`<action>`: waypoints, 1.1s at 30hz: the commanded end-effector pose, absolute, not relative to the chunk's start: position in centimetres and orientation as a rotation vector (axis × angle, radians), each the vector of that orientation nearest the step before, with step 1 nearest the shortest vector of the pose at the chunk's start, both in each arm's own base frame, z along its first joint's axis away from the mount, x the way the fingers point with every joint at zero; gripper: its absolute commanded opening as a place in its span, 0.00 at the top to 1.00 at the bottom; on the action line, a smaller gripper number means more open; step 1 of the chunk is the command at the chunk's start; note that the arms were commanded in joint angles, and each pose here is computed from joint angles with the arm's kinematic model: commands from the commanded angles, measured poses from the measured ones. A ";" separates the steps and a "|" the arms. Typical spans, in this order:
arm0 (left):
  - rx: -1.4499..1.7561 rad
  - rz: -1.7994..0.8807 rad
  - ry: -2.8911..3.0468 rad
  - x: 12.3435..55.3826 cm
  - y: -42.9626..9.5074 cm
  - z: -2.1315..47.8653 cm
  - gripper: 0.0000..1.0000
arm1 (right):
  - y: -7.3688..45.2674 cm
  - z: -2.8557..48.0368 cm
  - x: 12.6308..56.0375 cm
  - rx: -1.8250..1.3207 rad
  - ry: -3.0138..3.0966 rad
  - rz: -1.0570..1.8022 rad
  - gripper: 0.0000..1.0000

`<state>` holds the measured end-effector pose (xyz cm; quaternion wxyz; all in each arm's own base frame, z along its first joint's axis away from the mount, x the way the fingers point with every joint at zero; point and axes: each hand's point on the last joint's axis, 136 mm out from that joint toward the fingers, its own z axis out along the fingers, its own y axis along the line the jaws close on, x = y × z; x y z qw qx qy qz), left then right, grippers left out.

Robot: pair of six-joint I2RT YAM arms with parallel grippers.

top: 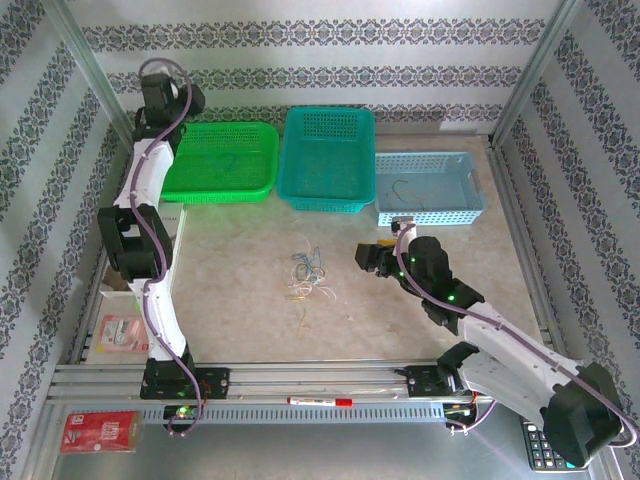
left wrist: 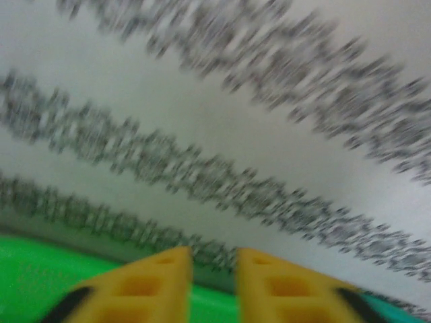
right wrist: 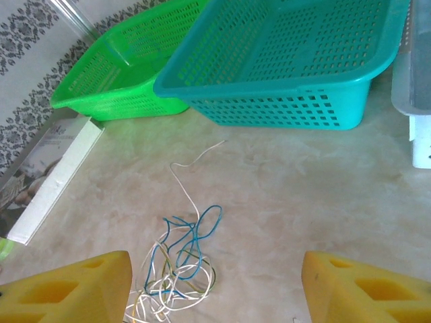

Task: Untangle the cables

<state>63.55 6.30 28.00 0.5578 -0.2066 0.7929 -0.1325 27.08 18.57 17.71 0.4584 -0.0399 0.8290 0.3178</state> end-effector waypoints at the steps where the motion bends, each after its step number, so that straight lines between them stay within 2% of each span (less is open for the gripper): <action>1: -0.533 -0.316 1.786 62.1 8.3 30.9 0.31 | 19.3 19.5 27.3 -0.114 2.009 0.838 0.33; 5: -0.515 -0.337 1.808 60.5 7.9 32.5 0.12 | 19.6 19.8 27.2 -0.102 2.008 0.865 0.33; 10: -0.480 -0.459 1.788 57.9 5.8 35.5 0.00 | 20.0 19.2 27.0 -0.073 2.041 0.896 0.33; 16: -0.476 -0.650 1.759 52.5 2.5 36.7 0.00 | 20.8 17.5 27.1 -0.068 2.106 0.885 0.34; 20: -0.437 -0.770 1.804 47.9 -1.2 34.7 0.00 | 21.7 16.4 27.4 -0.075 2.150 0.872 0.35; 26: -0.409 -0.902 1.917 40.8 -7.6 29.5 0.00 | 24.1 14.6 27.9 -0.140 2.232 0.889 0.38; 33: -0.392 -0.926 2.049 33.6 -13.1 22.8 0.00 | 27.3 11.9 28.5 -0.234 2.325 0.903 0.42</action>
